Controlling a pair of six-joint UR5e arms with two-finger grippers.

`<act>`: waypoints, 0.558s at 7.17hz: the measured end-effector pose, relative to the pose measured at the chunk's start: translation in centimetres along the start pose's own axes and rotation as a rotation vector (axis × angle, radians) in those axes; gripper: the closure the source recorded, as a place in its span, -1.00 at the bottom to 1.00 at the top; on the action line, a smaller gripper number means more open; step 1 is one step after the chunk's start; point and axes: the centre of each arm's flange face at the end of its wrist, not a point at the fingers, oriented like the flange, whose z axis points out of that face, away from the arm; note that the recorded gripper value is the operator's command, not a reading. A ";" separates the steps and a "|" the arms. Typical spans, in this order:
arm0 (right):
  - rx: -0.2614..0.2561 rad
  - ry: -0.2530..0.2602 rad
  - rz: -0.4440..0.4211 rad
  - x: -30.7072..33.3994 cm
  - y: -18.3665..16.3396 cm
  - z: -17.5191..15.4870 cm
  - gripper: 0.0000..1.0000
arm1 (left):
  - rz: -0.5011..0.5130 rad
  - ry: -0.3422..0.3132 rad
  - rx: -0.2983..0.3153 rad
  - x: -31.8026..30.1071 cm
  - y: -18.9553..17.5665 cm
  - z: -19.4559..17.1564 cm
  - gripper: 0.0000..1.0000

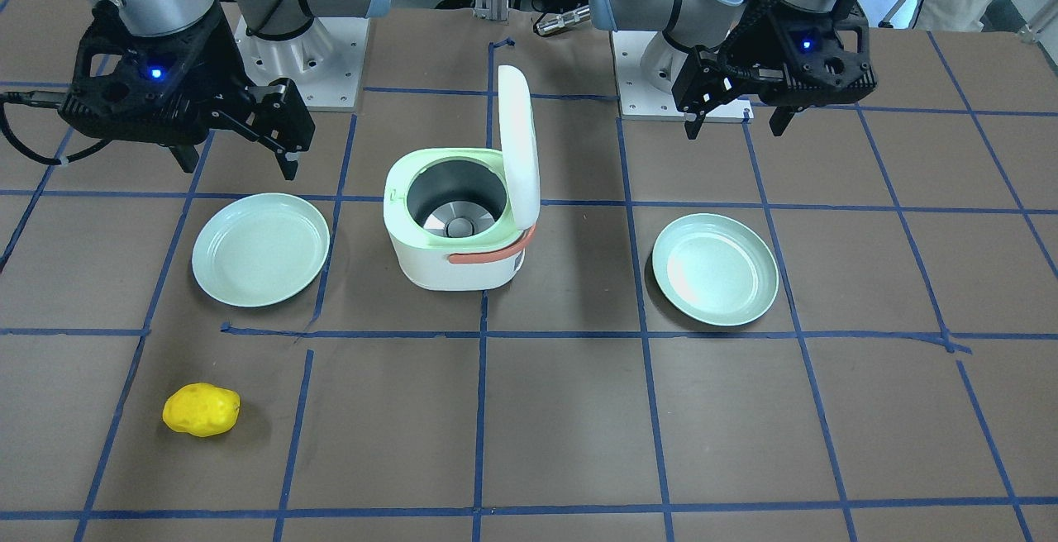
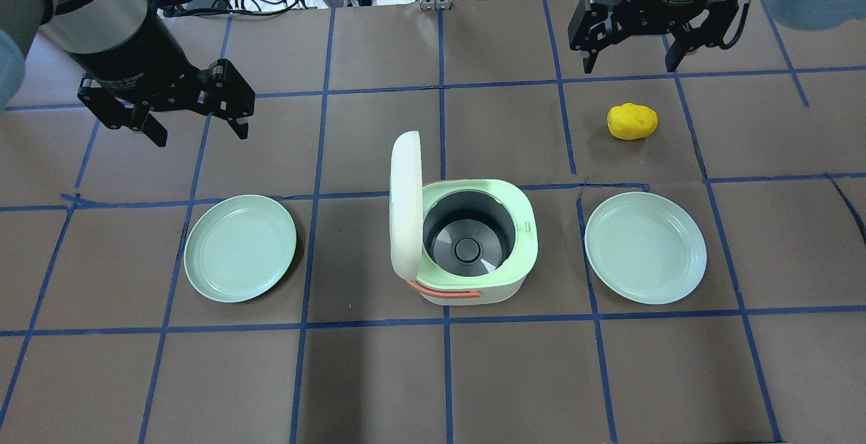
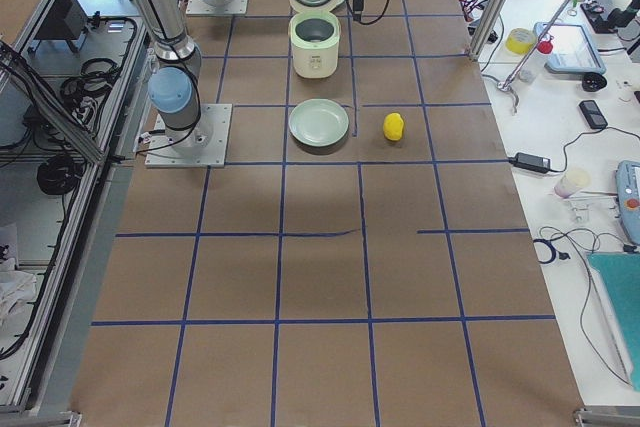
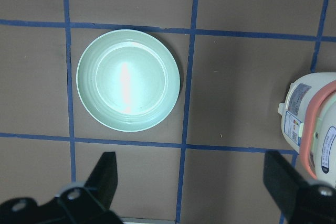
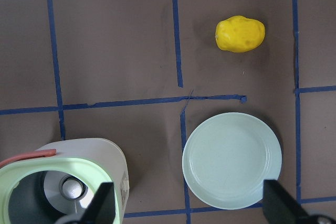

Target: Press rice cooker button

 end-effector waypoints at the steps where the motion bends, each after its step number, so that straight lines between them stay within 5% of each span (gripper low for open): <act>1: 0.000 -0.004 0.000 0.0 0.0 0.1 -1.00 | 0.000 0.000 0.000 0.0 0.0 0.0 -1.00; 4: 0.000 -0.001 0.002 0.0 0.1 0.1 -1.00 | 0.000 0.000 0.000 0.0 0.0 0.0 -1.00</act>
